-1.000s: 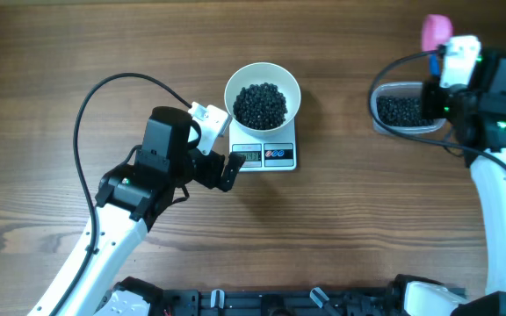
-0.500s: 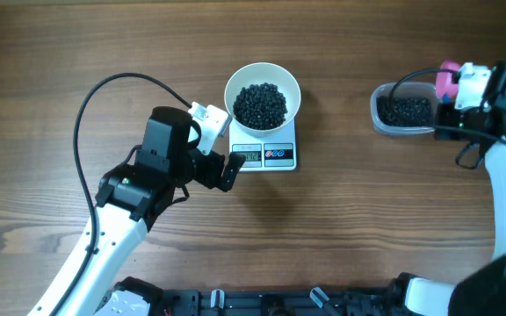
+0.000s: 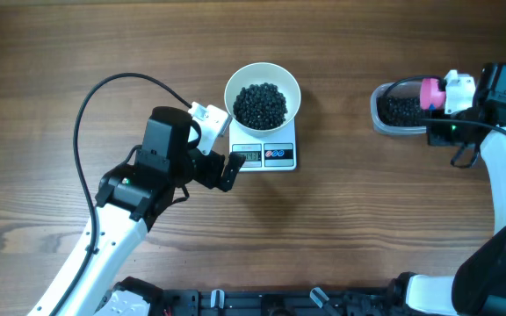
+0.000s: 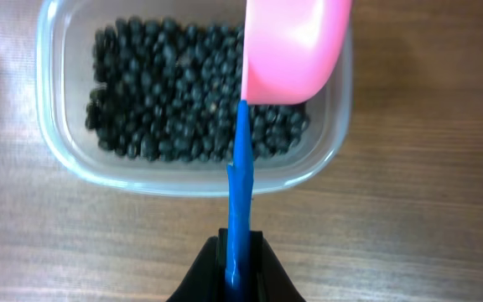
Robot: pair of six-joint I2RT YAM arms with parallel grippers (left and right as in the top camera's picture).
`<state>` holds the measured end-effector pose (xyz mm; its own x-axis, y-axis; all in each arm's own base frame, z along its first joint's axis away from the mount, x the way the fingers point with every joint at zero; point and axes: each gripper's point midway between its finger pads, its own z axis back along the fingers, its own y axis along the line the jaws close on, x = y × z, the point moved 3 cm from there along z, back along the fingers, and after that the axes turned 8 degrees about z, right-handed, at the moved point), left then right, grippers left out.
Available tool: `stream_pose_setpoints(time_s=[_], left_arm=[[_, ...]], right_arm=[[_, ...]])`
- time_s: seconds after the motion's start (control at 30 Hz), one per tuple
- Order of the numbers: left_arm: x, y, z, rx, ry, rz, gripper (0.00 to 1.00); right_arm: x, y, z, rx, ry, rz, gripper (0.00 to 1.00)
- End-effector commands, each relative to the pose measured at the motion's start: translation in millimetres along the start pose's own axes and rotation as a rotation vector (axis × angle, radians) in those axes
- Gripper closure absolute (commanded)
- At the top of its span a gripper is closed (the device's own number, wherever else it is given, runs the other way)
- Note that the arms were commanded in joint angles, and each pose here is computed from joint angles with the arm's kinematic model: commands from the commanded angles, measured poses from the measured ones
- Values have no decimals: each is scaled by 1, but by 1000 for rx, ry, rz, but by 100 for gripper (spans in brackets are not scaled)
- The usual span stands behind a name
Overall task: Scoop item into bowl and weigh 150g on scale
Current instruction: 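Drag the pink scoop through the black beans in the tub to fill it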
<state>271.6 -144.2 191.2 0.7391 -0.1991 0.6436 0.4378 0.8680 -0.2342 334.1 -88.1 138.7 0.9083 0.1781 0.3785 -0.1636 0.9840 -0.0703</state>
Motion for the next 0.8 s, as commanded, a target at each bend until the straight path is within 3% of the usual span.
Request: stream_pose_setpoints(time_s=[0.0,0.77], left_arm=[[-3,-1,-3,-9,14,-11,0],[-3,-1,-3,-10,13,-11,0]], right_arm=[[-2,11,-6,72,17,111,96],[-18,7,-11,-43,129,168,95]])
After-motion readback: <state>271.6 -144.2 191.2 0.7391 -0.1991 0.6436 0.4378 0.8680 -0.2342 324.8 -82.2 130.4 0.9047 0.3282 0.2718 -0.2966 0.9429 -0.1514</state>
